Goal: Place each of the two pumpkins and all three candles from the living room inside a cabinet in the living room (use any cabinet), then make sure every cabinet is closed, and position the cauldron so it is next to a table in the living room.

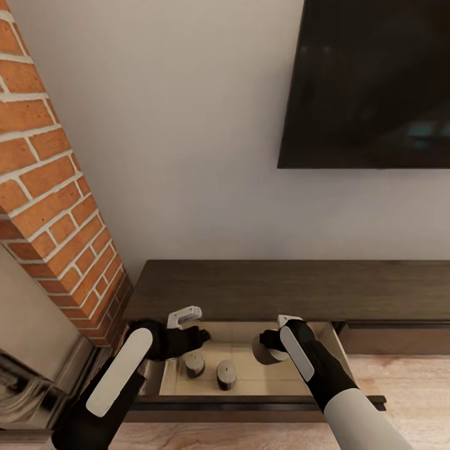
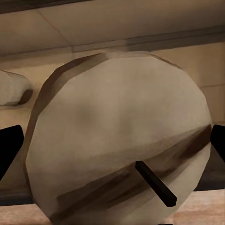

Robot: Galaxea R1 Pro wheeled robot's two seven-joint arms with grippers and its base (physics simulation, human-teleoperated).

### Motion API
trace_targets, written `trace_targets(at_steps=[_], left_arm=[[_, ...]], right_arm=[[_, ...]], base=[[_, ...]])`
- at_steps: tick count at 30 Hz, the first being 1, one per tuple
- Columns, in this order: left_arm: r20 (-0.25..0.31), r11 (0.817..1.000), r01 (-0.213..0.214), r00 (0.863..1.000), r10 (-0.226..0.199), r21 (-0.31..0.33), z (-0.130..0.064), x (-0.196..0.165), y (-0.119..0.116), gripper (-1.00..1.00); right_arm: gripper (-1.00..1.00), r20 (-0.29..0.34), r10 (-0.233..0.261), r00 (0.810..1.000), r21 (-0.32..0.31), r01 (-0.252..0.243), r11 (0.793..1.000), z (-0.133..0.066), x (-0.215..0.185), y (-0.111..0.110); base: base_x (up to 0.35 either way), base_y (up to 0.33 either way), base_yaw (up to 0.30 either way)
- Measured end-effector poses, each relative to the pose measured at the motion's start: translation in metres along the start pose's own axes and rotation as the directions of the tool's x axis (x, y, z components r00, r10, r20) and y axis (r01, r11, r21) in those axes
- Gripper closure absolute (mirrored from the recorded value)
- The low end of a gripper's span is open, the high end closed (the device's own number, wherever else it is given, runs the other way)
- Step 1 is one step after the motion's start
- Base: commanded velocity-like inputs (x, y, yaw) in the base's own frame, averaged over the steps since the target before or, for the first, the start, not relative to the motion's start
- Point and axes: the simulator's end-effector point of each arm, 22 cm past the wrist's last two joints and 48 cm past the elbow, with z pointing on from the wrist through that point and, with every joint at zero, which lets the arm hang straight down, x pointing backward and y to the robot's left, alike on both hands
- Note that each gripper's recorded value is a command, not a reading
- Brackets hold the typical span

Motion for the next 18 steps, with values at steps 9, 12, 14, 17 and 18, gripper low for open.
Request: trace_targets(at_steps=[9,12,14,17,18], left_arm=[[-0.104,0.975,0.156,0.985,-0.141,0.158,0.004,0.008,-0.006,-1.0],[-0.108,0.973,0.163,0.983,-0.146,0.164,0.009,0.01,-0.004,-1.0],[-0.11,0.973,0.162,0.983,-0.145,0.165,0.012,0.012,-0.004,-1.0],[-0.113,0.973,0.16,0.983,-0.142,0.167,0.017,0.016,-0.003,-1.0],[-0.113,0.973,0.16,0.983,-0.142,0.167,0.018,0.017,-0.002,-1.0]], right_arm=[[1.0,-0.005,0.002,1.0,0.006,-0.002,1.0,0.016,0.009,-0.003],[1.0,-0.004,0.002,1.0,0.005,-0.002,1.0,0.021,0.012,-0.003],[1.0,-0.003,0.004,1.0,0.008,-0.004,1.0,0.027,0.015,-0.004],[1.0,-0.035,-0.004,0.999,0.033,0.005,0.999,0.045,0.037,-0.009],[1.0,-0.042,-0.006,0.999,0.037,0.007,0.999,0.048,0.041,-0.01]], base=[[0.0,0.0,0.0],[0.0,0.0,0.0],[0.0,0.0,0.0],[0.0,0.0,0.0],[0.0,0.0,0.0]])
